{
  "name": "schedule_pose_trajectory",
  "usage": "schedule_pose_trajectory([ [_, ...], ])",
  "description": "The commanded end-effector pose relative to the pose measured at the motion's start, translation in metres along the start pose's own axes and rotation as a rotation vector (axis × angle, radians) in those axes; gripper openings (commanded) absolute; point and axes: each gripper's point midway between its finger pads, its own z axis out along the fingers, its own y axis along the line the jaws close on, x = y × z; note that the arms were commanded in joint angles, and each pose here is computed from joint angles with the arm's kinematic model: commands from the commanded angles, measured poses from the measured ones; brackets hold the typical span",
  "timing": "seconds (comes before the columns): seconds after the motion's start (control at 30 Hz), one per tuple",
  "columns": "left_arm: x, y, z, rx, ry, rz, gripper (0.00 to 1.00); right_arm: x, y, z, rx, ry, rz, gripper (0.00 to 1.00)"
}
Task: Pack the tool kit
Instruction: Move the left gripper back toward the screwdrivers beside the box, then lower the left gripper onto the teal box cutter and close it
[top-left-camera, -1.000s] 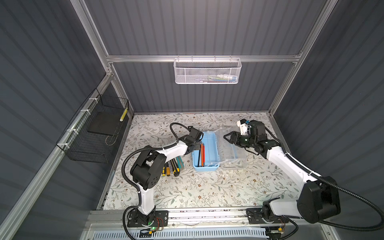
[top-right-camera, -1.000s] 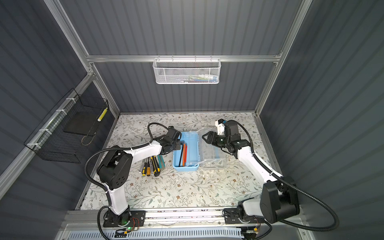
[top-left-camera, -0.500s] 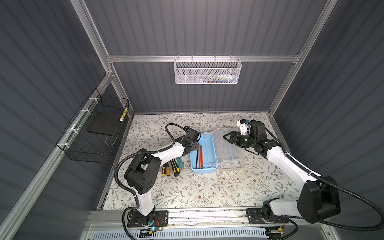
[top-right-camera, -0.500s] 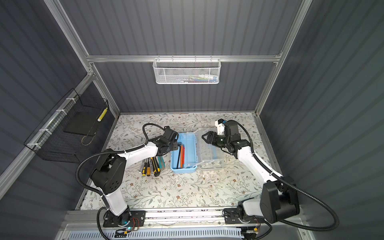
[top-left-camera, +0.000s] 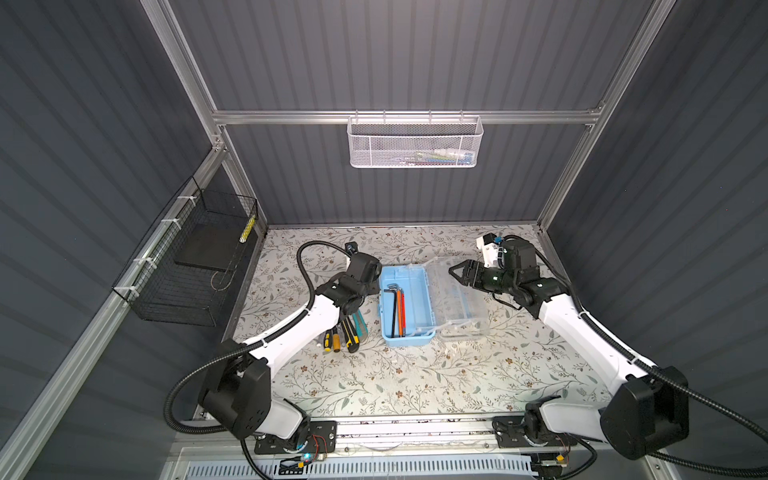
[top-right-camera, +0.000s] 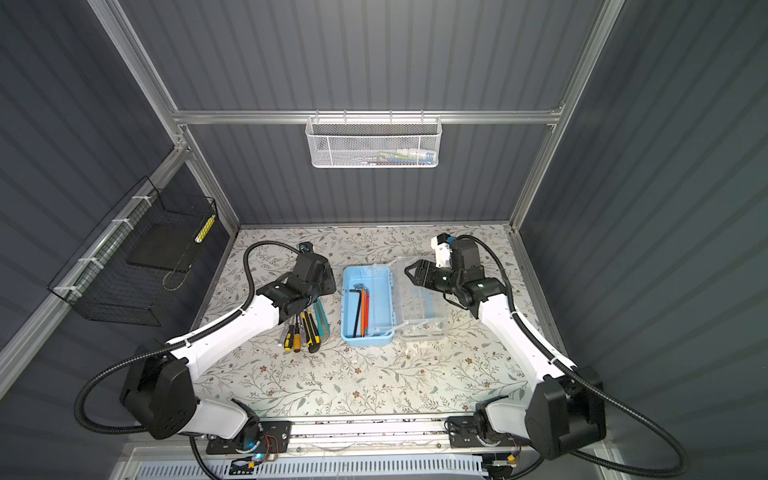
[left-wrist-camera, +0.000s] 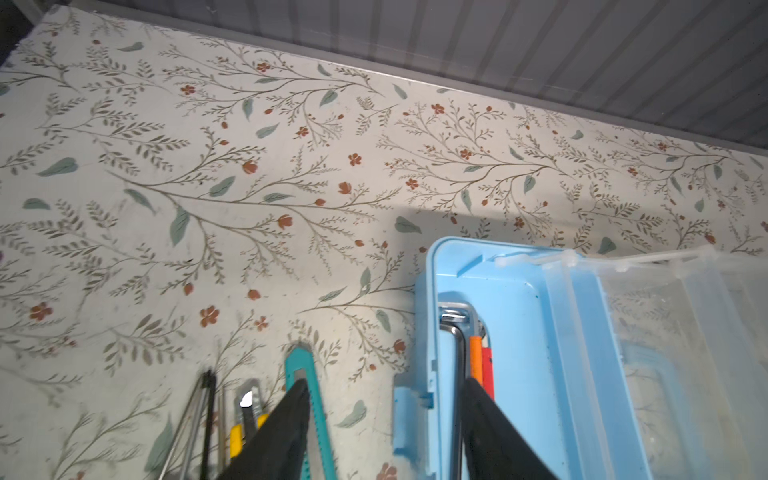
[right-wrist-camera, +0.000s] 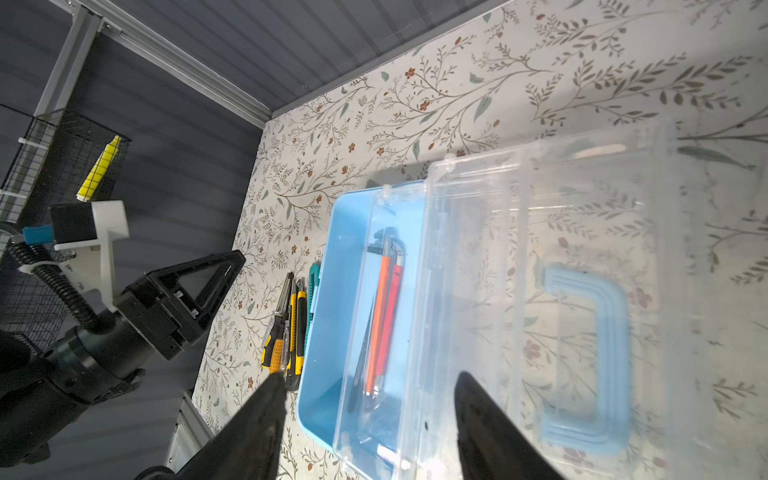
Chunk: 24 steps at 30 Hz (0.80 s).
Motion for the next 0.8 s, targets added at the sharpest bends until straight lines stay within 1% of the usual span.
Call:
schedule_pose_trajectory([
  [0.0,0.033,0.034,-0.004,-0.095,0.081,0.02,0.59,0.003,0.022,-0.003,0.043,0.019,-0.124,0.66],
  [0.03,0.039,0.041,-0.006,-0.1,0.099,0.006,0.59,0.008,0.025,-0.001,0.074,0.039,-0.146,0.66],
  [0.17,0.063,0.072,-0.008,-0.085,0.159,-0.098,0.59,0.019,0.052,0.01,0.124,0.077,-0.25,0.68],
  [0.27,0.072,0.092,-0.014,-0.099,0.179,-0.14,0.59,0.028,0.072,0.024,0.185,0.119,-0.356,0.7],
  [0.33,0.076,0.104,-0.015,-0.099,0.188,-0.175,0.59,0.039,0.087,0.037,0.175,0.167,-0.39,0.7],
  [0.43,0.08,0.12,-0.013,-0.085,0.19,-0.245,0.59,0.055,0.105,0.062,0.125,0.228,-0.375,0.69],
  [0.5,0.081,0.129,-0.011,-0.104,0.192,-0.259,0.58,0.063,0.112,0.076,0.097,0.264,-0.364,0.68],
  [0.57,0.085,0.14,-0.009,-0.15,0.207,-0.252,0.54,0.069,0.118,0.086,0.064,0.284,-0.356,0.68],
  [0.67,0.089,0.15,-0.005,-0.181,0.22,-0.25,0.45,0.074,0.122,0.092,0.037,0.293,-0.344,0.68],
  [0.77,0.096,0.155,0.002,-0.195,0.24,-0.244,0.41,0.078,0.121,0.096,0.029,0.304,-0.334,0.67],
])
